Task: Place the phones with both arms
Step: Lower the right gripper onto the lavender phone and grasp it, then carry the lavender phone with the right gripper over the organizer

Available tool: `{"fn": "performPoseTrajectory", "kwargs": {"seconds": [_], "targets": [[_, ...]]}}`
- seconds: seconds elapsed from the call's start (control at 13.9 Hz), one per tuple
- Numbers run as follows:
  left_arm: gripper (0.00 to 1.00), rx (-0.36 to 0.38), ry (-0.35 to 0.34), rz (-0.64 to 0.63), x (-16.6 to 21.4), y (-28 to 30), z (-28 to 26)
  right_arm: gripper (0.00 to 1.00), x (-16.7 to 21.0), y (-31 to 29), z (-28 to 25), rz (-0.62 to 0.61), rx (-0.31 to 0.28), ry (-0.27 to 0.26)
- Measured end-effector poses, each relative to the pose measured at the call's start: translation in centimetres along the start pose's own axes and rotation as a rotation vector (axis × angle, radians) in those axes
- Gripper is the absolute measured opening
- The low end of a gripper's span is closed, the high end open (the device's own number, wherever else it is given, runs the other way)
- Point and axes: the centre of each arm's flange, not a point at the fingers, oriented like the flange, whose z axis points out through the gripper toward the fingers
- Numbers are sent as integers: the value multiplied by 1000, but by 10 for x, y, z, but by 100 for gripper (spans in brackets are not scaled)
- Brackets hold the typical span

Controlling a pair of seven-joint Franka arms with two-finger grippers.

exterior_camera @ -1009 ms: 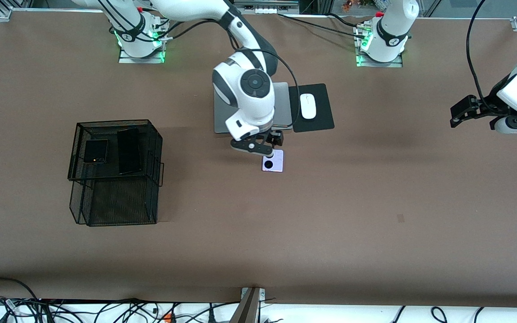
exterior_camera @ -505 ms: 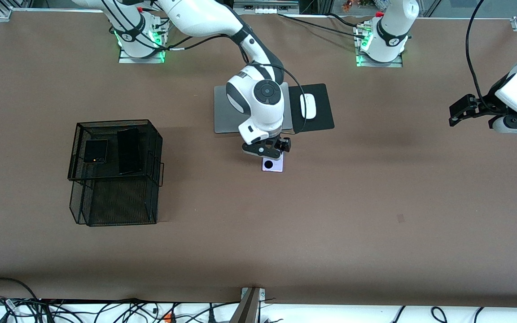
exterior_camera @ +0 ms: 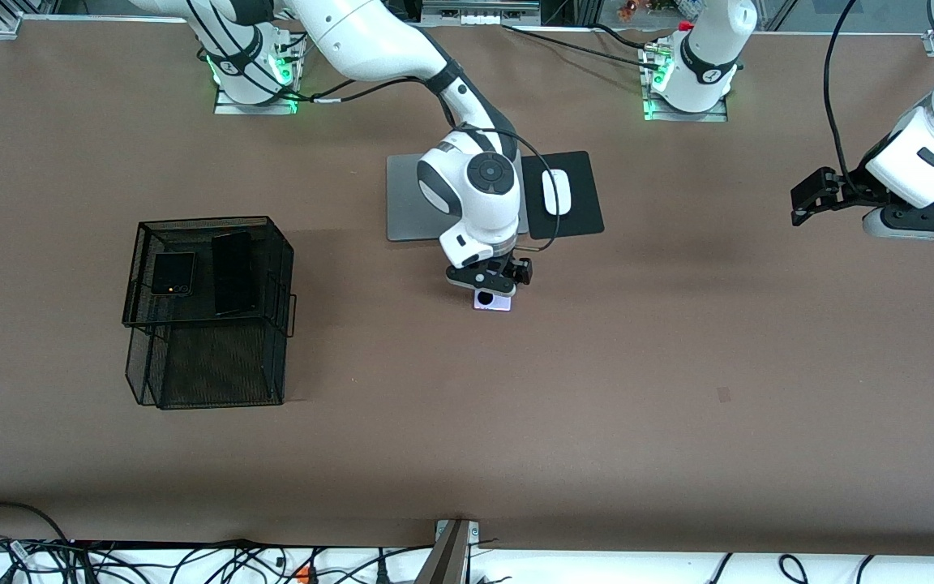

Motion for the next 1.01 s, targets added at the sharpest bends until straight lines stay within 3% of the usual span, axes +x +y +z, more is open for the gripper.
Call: {"fn": "performPoseTrajectory", "kwargs": {"seconds": [0.29, 1.01], "targets": [[100, 0, 0, -8, 0, -2, 0, 100, 1, -3, 9, -44, 5, 51], [100, 0, -1, -20, 0, -7, 1, 100, -3, 1, 33, -71, -9, 64]]}}
